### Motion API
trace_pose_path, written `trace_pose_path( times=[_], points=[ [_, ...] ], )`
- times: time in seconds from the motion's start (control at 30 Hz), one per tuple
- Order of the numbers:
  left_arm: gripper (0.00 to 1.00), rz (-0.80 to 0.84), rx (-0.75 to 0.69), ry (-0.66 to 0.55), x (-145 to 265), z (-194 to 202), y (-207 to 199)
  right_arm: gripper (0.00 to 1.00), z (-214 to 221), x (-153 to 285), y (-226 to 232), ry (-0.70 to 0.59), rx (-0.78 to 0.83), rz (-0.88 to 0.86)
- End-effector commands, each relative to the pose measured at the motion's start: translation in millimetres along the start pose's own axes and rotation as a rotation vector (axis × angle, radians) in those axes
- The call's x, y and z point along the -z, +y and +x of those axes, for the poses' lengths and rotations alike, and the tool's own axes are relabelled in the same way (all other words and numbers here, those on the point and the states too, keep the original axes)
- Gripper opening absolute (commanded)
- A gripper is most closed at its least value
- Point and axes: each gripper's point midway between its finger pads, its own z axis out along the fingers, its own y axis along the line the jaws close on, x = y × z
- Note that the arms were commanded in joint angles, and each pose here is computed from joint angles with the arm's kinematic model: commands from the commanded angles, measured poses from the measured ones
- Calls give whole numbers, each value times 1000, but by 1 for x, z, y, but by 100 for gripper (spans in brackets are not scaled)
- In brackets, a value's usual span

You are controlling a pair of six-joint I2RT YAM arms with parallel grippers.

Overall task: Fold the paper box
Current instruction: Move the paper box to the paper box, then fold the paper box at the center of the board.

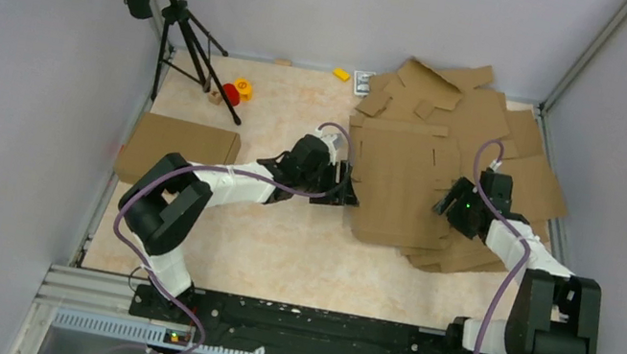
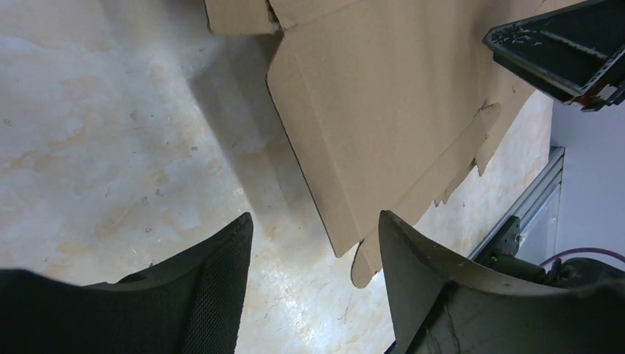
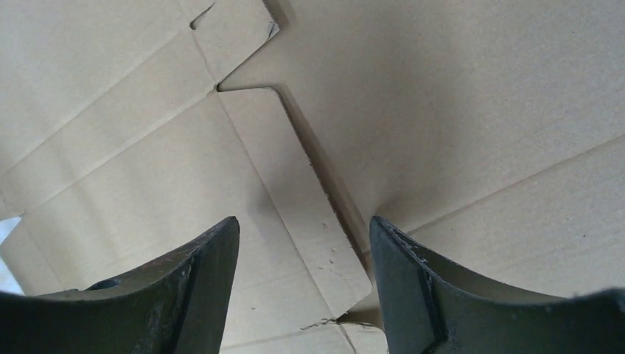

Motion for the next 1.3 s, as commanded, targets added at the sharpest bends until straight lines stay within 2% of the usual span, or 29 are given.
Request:
trace_pose_path(
  times=[0.0,0.2,0.37,0.47,0.6,0.67,0.7,0.77,0.93,1.03,1.07,1.1,1.17,1.2,1.27],
  points=[
    [64,22,-13,1,-1,-7,-10,61,-4,-1,30,22,15,-157],
    [61,53,-46,34,6,-10,-9,44,7,25,55,48,12,-317],
    [58,92,-48,91,4,-5,-9,30,21,34,57,100,34,-358],
    [52,88,-63,85,12,-4,-8,28,27,40,62,126,36,-395],
    [43,93,-87,85,23,0,-9,20,32,50,70,138,59,-441],
    [35,88,-85,124,25,8,-6,19,39,57,80,171,82,-470],
    [31,91,-90,141,26,11,-7,15,43,61,86,192,93,-488],
    [27,76,-97,155,31,15,-4,11,52,67,93,223,131,-491],
    [22,8,-98,167,51,29,11,10,59,82,89,213,176,-459],
    [23,-35,-88,210,65,47,20,16,52,86,79,166,198,-397],
    [26,-47,-79,225,70,55,24,26,49,87,75,147,204,-374],
    [33,-50,-77,228,75,61,26,39,46,88,71,129,207,-350],
    [58,-68,-79,218,86,68,31,61,38,86,64,94,201,-297],
    [66,-94,-90,194,91,68,36,68,34,85,64,75,196,-283],
    [77,-166,-117,123,103,60,49,71,25,83,67,42,190,-281]
  ],
)
